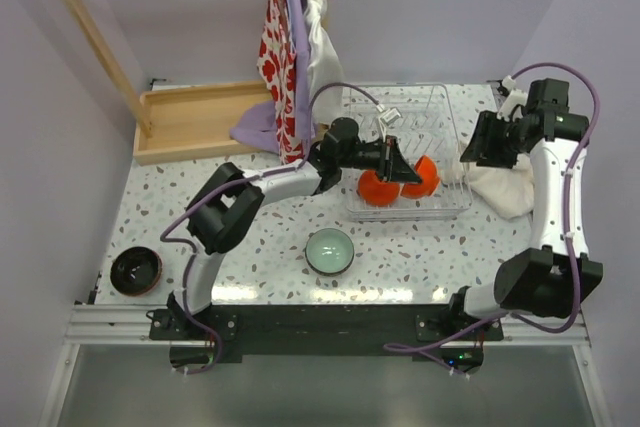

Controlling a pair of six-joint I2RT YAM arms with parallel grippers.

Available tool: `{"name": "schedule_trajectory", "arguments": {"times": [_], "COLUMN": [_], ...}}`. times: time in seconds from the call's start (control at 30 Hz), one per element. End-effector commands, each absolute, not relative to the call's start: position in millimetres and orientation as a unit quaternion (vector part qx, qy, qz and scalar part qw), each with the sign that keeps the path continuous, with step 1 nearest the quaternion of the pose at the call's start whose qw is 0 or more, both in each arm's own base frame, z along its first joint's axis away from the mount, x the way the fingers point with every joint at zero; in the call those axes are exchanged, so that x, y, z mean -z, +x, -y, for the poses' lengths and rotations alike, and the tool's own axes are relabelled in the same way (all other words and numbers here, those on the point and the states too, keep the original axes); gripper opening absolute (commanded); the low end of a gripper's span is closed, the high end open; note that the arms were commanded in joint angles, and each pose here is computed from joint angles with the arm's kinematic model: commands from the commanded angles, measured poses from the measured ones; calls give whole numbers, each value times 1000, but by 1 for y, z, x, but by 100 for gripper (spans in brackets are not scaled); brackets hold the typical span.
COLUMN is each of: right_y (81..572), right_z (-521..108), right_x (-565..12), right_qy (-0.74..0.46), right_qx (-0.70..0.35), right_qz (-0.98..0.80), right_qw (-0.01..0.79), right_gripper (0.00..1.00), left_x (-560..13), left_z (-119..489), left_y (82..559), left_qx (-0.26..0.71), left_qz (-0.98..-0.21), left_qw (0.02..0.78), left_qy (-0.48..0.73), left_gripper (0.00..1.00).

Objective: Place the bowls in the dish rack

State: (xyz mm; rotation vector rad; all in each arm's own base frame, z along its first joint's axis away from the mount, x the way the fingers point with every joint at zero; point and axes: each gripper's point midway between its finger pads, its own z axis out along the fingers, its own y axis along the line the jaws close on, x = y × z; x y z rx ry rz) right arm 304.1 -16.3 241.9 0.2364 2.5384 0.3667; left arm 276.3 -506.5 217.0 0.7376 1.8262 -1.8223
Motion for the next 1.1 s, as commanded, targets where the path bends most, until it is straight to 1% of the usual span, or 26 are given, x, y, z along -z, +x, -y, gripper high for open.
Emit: {"name": "schedule_trajectory", "arguments": {"times": [0.0,0.07,0.1,0.2,0.33,0.5,1.07], "right_y": [315,317,317,316,312,320,322], "right_z": [19,17,14,9,-3,-24,-36], "right_x": [-237,-226,-224,-210,-185,-165,-119], "right_qy": [52,51,50,32,-4,-49,-56], "right_qx": [-134,-147,-152,-152,-150,-153,-164], "right_qz": [-947,-950,-950,-956,-965,-966,-975], "right_qw": [288,272,267,247,216,201,138], "right_gripper": [33,22,12,0,0,0,0], "left_x": [-250,-241,-235,-224,-215,-203,-154], "left_z": [513,513,513,508,506,505,498], "left_y": [276,279,281,289,294,301,326], "left_qx": [711,708,705,697,687,672,647], "left_qz": [-629,-640,-648,-663,-676,-693,-722], "left_qw": [225,216,211,207,207,211,205], "left_qy": [219,206,197,178,166,158,135], "left_gripper": [0,0,0,0,0,0,0]}}
